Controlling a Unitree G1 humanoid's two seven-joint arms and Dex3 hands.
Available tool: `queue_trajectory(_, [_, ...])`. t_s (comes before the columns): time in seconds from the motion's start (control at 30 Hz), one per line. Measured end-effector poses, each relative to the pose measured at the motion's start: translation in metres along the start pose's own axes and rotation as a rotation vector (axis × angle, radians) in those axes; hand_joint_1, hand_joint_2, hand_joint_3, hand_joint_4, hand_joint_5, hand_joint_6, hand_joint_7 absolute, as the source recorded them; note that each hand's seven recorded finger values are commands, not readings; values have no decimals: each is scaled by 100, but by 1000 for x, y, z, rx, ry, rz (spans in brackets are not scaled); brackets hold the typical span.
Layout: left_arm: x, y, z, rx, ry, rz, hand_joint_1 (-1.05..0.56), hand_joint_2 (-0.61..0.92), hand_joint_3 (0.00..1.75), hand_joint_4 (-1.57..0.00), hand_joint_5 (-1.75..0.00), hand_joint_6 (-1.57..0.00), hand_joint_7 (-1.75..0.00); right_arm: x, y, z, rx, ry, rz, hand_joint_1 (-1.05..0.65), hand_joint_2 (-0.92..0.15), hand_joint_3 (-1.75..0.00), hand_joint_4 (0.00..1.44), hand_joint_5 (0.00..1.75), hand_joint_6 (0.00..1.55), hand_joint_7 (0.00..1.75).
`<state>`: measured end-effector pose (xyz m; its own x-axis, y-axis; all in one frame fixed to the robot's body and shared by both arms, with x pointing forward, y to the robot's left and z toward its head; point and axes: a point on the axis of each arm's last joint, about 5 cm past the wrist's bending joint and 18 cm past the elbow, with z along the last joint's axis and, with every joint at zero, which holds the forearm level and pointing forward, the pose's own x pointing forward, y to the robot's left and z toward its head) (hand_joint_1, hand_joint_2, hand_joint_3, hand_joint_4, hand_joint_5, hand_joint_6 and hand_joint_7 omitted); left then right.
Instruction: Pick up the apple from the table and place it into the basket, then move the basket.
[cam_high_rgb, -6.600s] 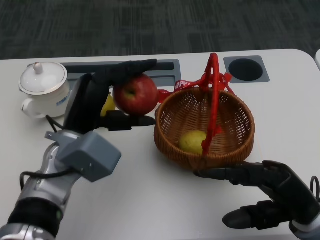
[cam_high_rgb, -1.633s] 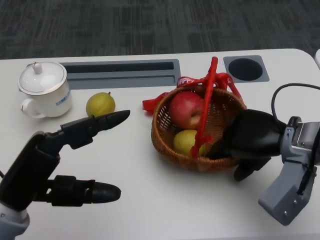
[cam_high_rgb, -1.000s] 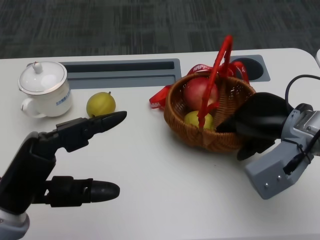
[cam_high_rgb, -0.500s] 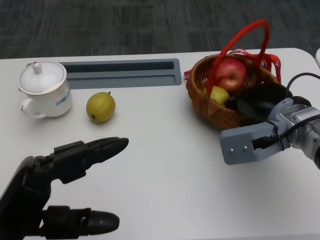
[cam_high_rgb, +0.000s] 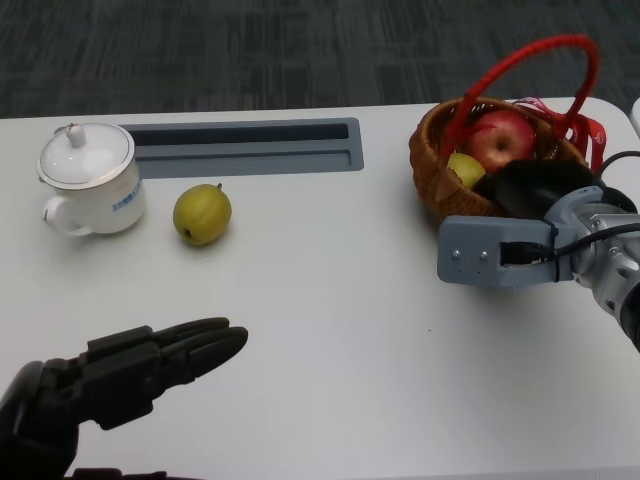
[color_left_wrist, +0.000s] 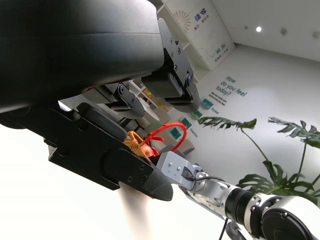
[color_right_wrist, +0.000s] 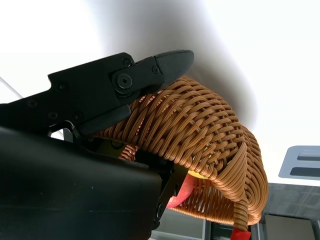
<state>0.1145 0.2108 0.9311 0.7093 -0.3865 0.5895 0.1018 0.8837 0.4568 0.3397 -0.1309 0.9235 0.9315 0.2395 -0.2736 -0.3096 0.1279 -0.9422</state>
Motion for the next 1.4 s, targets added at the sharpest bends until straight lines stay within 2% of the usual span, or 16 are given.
queue_trajectory(0.13, [4, 1, -4, 0, -7, -1, -56, 75, 0, -70, -1, -66, 0, 0, 0, 0, -1, -21, 5, -68, -78, 0, 70, 0, 57, 0])
queue_trajectory(0.23, [7, 2, -9, 1, -9, -5, -57, 77, 1, -70, 0, -66, 0, 0, -1, 2, -17, -55, 21, -90, -79, -1, 47, 0, 39, 0])
queue_trajectory(0.3, [9, 2, -12, 0, -9, -10, -58, 77, 1, -69, 0, -66, 0, 0, -3, 4, -18, -77, 30, -99, -81, -1, 37, 0, 30, 0])
queue_trajectory(0.57, [15, 1, -16, -7, -27, -22, -59, 77, 0, -71, -1, -67, 0, 2, -15, 7, 101, -116, 69, -105, -87, -2, 15, 0, 11, 0])
queue_trajectory(0.83, [22, 1, -20, -26, -52, -23, -57, 75, 0, -71, -1, -67, 0, 0, -25, -2, 214, -160, 70, -105, -89, -2, 19, 3, 17, 3])
queue_trajectory(0.97, [27, 1, -21, -25, -71, -20, -58, 75, 0, -71, -1, -68, 0, -4, -34, -12, 253, -196, 21, -104, -89, -1, 26, 4, 22, 3])
queue_trajectory(1.07, [30, 2, -23, -24, -76, -20, -59, 75, 0, -71, 0, -67, 0, -8, -36, -21, 297, -238, -27, -101, -88, 0, 28, 3, 25, 2])
queue_trajectory(1.2, [29, 2, -27, -30, -46, -22, -60, 76, 0, -70, 0, -66, 0, -17, -27, -35, 376, -303, -74, -103, -90, -2, 31, 3, 27, 2])
queue_trajectory(1.4, [30, 5, -34, -24, -17, -34, -59, 74, 0, -69, 0, -65, 0, -35, -7, -49, 522, -470, -148, -101, -90, -1, 31, 1, 27, 1])
